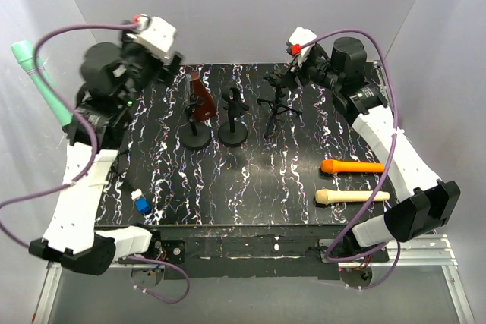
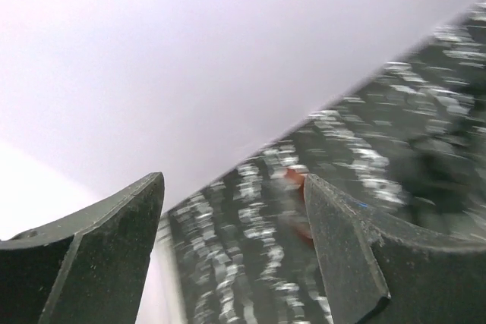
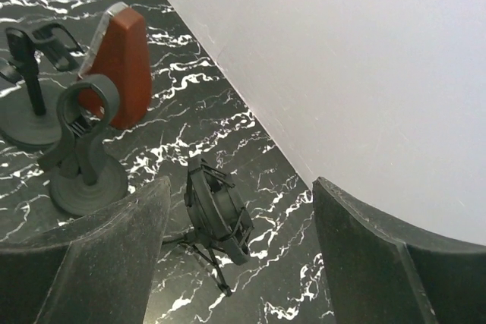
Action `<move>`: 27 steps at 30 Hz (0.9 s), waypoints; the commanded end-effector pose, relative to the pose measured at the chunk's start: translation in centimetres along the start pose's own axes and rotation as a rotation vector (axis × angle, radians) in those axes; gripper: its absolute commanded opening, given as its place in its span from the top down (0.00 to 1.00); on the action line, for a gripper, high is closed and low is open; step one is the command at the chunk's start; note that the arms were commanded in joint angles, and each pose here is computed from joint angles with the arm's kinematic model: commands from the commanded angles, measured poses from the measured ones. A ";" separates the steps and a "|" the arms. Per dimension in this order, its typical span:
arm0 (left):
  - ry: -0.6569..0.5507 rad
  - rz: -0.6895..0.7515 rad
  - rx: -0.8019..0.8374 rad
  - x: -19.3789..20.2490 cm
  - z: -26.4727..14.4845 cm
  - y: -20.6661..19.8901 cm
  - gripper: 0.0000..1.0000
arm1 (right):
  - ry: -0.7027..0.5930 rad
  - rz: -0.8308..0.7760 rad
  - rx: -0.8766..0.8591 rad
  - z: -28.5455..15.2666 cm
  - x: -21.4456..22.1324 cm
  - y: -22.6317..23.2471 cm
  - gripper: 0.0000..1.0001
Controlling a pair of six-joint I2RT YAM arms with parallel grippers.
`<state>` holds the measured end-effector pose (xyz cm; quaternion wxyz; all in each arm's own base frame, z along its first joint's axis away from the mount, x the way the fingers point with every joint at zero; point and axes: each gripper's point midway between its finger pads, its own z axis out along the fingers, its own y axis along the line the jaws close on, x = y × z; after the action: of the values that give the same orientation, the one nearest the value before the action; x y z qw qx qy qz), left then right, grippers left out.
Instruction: Remove the microphone from the stand
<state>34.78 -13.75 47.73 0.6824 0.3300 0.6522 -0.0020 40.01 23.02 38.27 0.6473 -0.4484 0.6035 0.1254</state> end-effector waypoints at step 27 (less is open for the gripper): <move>0.182 -0.232 -1.056 6.5 -26.0 15.7 0.19 | -0.109 0.126 -0.187 2.1 -5.5 1.4 0.19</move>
<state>18.27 9.23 56.03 0.7618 -0.0647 0.5956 0.2463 40.22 26.36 39.71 0.6144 -0.4515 0.6075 0.2226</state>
